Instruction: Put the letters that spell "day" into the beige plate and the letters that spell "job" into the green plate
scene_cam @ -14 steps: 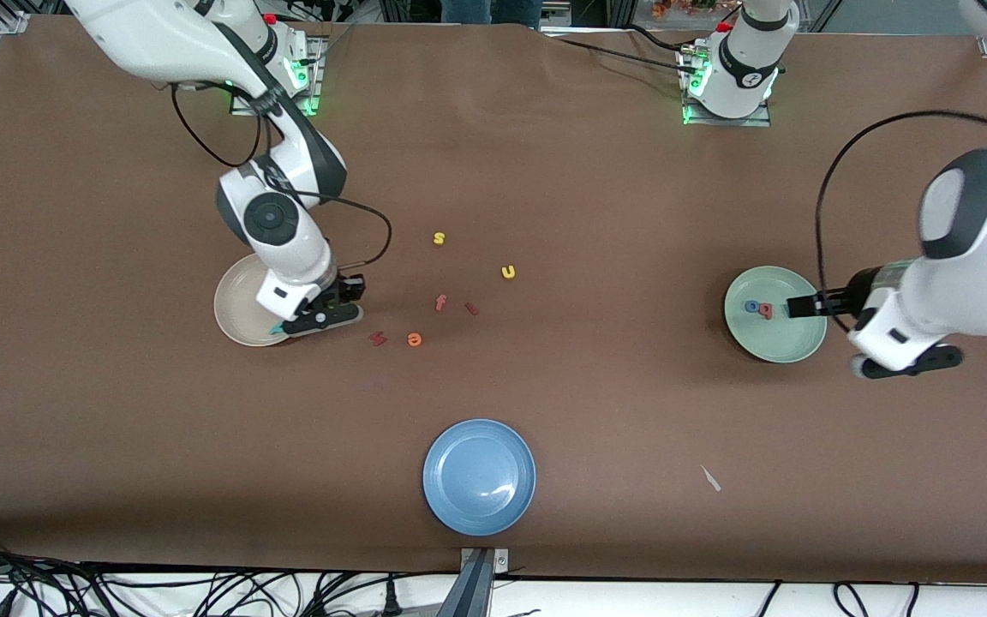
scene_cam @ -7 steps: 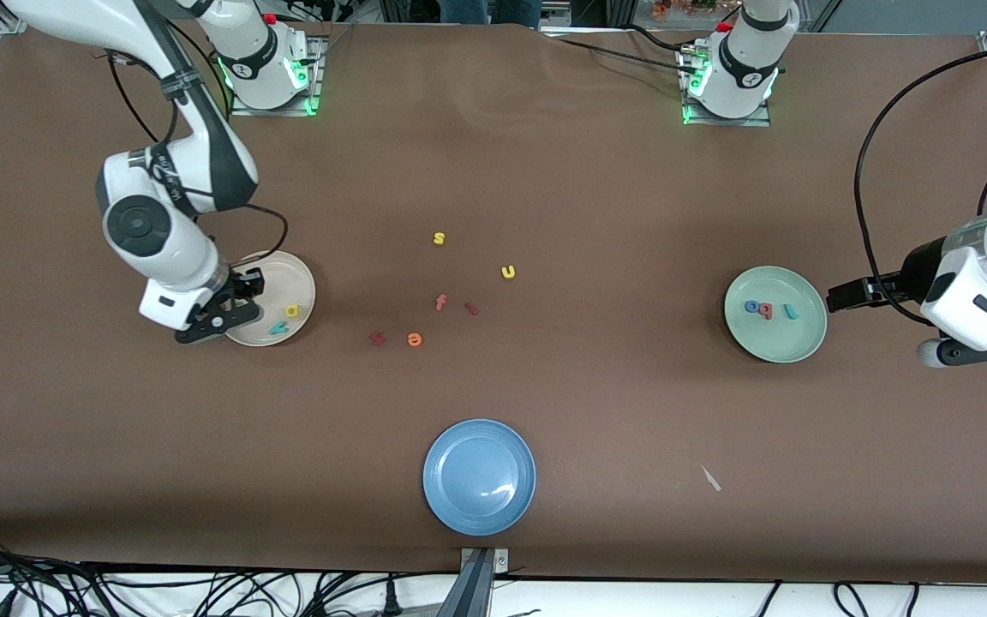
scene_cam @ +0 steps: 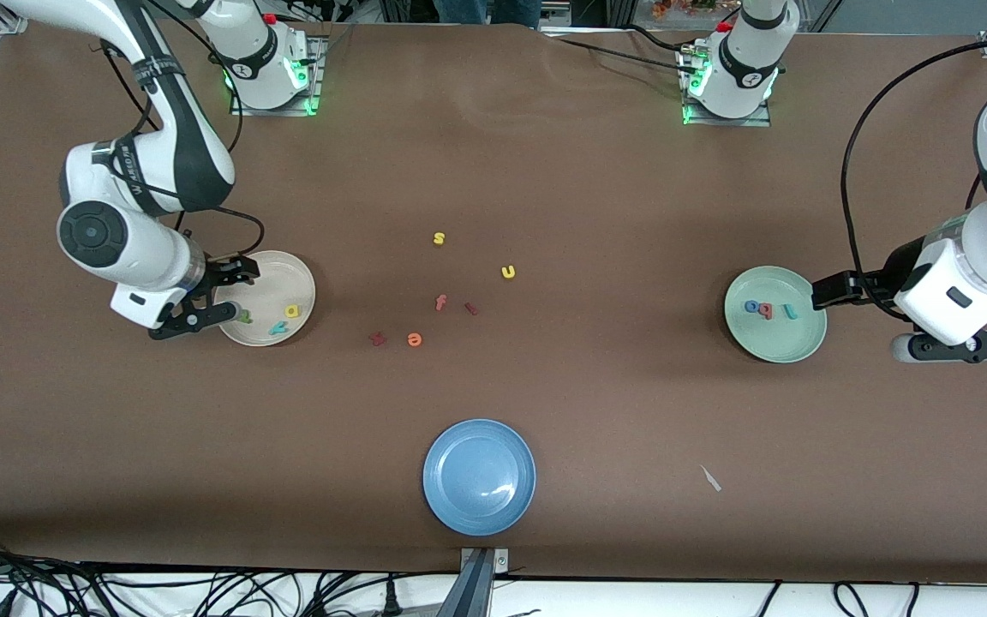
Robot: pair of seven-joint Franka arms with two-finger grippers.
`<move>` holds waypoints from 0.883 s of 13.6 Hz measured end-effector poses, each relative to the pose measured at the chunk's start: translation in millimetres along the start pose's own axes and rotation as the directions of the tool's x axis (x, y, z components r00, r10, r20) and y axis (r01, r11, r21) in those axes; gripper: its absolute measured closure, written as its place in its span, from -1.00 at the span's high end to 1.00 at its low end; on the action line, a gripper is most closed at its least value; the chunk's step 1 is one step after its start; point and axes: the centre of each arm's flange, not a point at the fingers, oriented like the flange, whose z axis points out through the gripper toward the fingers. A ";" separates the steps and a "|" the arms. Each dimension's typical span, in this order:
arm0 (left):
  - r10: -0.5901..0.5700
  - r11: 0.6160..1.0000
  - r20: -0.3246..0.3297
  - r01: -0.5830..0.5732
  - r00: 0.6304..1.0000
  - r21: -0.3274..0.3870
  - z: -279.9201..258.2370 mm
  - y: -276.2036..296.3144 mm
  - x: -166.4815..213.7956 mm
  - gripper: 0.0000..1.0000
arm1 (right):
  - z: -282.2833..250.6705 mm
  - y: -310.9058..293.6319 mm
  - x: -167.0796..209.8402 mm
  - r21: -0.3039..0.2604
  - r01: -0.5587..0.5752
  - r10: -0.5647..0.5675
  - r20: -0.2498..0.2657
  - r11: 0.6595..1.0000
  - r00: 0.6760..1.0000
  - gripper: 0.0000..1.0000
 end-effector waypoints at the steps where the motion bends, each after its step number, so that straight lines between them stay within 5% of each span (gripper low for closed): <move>1: 0.019 1.000 -0.008 -0.019 1.000 -0.006 -3.4 -0.7 -3.1 0.99 | -14.0 4.3 -0.8 0.015 -0.021 0.021 -0.019 1.000 1.000 0.99; 7: 0.048 0.998 0.004 -0.048 0.999 -0.028 1.1 -10.9 -11.3 1.00 | -132.9 10.8 -47.8 -0.002 -0.076 0.075 -0.097 0.997 0.992 1.00; 10: 0.047 0.998 -0.003 -0.047 0.999 -0.027 -0.6 -11.9 -11.3 1.00 | -190.4 5.3 -79.7 -0.009 -0.087 0.086 -0.091 0.996 0.992 1.00; 12: 0.046 0.999 -0.012 -0.046 0.999 -0.027 -3.2 -13.2 -11.6 1.00 | -214.2 2.2 -97.4 0.073 -0.111 0.116 -0.063 0.991 0.991 1.00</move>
